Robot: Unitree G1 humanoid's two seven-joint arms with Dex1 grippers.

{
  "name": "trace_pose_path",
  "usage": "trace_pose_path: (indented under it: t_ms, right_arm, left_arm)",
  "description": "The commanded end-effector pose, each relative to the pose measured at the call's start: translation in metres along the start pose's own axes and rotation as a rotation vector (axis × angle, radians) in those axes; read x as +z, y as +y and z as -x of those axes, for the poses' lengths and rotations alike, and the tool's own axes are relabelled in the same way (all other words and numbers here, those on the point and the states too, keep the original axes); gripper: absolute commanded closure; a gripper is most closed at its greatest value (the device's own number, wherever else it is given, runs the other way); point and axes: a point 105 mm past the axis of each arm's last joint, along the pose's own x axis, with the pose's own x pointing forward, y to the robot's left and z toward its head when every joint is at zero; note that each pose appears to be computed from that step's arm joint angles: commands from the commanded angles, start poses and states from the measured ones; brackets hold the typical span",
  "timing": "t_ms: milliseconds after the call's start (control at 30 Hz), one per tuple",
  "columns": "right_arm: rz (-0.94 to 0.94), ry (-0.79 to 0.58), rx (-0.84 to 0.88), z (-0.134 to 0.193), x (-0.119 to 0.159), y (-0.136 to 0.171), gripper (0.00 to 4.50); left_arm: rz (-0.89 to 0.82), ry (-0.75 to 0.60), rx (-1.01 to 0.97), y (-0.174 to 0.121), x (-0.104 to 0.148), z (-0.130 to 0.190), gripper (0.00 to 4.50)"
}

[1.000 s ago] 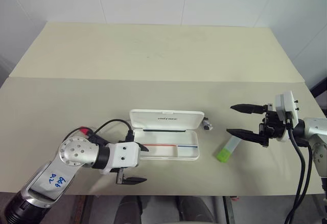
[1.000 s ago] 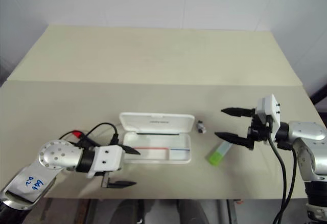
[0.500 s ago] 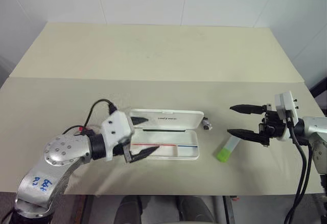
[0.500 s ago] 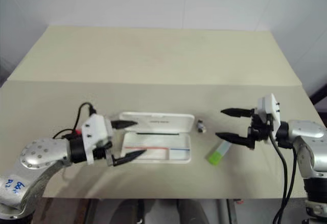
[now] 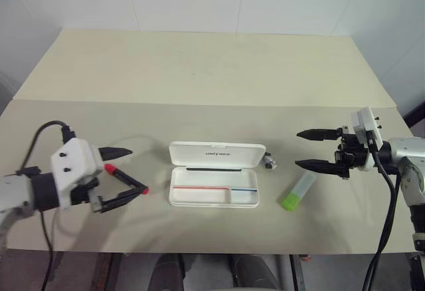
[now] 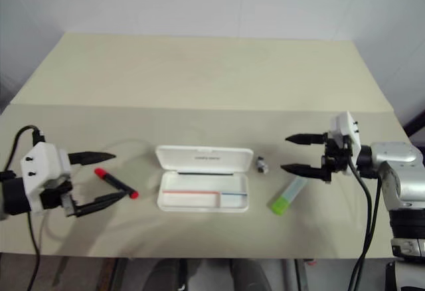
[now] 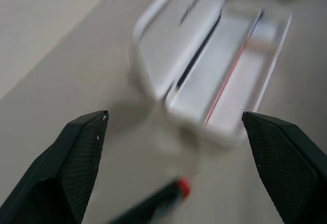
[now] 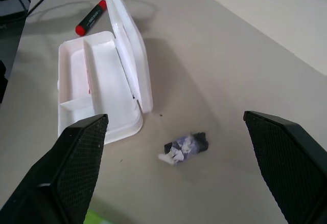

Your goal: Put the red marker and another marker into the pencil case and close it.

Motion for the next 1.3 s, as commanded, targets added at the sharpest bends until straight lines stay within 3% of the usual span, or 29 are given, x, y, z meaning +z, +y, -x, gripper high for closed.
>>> trace_pose_path:
  t_ms: [33,300,633,767,1067,1300]
  right_arm:
    - [0.031,-0.014,0.012,-0.002,0.006,-0.001,0.0]
    - [0.029,-0.026,-0.001,-0.003,0.004,0.006,0.0]
    - [0.017,-0.03,-0.031,0.006,0.004,0.019,0.0]
    - [0.015,-0.027,-0.048,0.011,0.004,0.023,0.0]
    - [0.027,-0.089,-0.054,0.018,0.013,0.031,0.0]
    - [0.028,-0.164,-0.011,0.013,0.017,0.04,0.0]
  left_arm:
    - [-0.073,0.088,-0.098,0.01,-0.017,0.013,0.05]
    - [-0.143,0.235,-0.326,0.03,-0.058,0.003,0.05]
    - [-0.193,0.243,-0.428,0.051,-0.073,-0.027,0.05]
    - [-0.2,0.229,-0.489,0.049,-0.074,-0.033,0.95]
    - [-0.206,0.218,-0.503,0.049,-0.072,-0.039,3.91]
    - [-0.22,0.2,-0.468,0.054,-0.064,-0.039,3.96]
